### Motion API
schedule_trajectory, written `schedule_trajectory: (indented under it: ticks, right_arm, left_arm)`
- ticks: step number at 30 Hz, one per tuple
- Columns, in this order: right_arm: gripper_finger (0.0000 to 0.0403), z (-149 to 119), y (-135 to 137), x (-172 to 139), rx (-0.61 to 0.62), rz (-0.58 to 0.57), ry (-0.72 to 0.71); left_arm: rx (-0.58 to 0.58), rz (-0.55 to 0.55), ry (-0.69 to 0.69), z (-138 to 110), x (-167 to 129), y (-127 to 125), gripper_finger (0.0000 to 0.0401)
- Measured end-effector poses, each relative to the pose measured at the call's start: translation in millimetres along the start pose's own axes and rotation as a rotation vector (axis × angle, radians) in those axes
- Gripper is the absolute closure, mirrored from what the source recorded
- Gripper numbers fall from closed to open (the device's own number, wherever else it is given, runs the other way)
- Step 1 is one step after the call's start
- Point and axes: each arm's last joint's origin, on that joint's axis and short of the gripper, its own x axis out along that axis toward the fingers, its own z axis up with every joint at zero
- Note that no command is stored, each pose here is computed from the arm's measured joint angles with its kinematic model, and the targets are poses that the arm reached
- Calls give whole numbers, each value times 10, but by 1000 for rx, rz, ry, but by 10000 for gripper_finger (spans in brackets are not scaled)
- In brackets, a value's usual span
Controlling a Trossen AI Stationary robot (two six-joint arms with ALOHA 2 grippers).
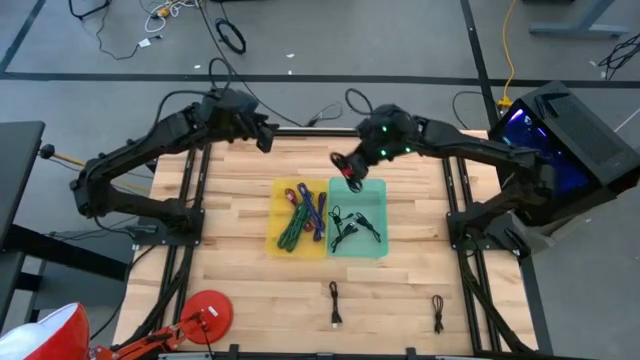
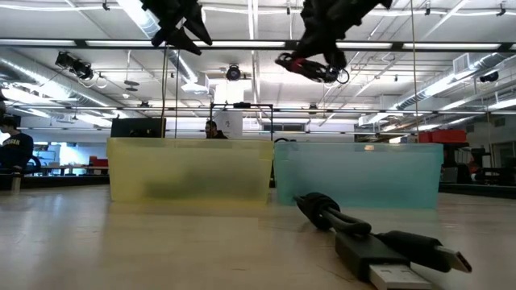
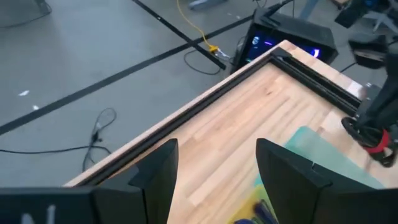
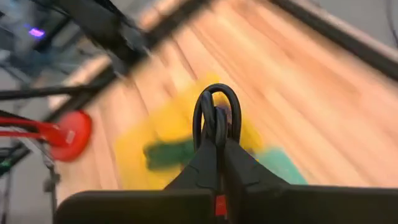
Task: Pick & Place USB Port
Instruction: Put the black charger cable into the green bin
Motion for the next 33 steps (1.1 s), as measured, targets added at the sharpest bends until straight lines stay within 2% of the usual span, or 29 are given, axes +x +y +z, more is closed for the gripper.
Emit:
schedule_trajectory:
  ticks: [7,17,22,25,33]
  right_arm:
    - [402,-274,150,-35,108,-146,124]
    - [402,-803,130,255,271,-240,260]
    - [397,-1050,104,410,354,-233,286]
    - [367,-1142,115,460,385,-205,306]
    - [252,-1189,201,467,408,-168,313]
  left_arm:
    - [45,17,-7,15,3,44,181]
    - [74,18,-4,22,9,76,181]
    - [83,4,3,17,9,73,181]
    - [85,6,15,6,9,76,181]
    - [119,9,29,-7,9,79,181]
